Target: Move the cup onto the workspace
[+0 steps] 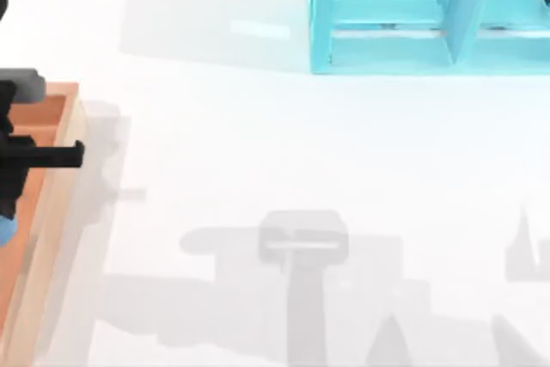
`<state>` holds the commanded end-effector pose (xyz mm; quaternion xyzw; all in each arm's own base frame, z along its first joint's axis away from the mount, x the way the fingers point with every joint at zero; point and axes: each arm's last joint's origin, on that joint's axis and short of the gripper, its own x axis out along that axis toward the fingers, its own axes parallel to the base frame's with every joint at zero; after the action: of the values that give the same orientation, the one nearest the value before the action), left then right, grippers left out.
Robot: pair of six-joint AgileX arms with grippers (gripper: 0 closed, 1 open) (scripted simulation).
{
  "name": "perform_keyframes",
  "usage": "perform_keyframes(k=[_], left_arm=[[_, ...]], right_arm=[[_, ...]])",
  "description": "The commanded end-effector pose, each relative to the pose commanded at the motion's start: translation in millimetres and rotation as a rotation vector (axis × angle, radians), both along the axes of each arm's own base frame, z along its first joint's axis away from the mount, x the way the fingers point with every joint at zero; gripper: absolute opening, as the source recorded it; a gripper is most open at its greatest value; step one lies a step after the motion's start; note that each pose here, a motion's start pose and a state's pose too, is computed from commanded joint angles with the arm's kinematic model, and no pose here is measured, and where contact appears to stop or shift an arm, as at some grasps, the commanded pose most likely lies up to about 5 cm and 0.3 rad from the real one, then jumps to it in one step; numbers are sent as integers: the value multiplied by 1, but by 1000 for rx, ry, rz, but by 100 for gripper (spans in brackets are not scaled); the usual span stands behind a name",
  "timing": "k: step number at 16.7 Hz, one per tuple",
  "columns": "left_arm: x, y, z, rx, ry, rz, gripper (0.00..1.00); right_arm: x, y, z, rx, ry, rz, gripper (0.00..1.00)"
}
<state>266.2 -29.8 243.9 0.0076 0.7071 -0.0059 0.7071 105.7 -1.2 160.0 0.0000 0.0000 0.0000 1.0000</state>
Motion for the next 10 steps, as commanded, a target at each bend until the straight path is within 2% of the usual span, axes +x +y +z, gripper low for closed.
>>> perform_keyframes(k=[5, 10], left_arm=[[28, -25, 10, 11, -4, 30, 0], [73, -99, 23, 19, -7, 20, 0]], right_arm=[[0, 0, 0, 0, 0, 0, 100], [0, 0, 0, 0, 0, 0, 100]])
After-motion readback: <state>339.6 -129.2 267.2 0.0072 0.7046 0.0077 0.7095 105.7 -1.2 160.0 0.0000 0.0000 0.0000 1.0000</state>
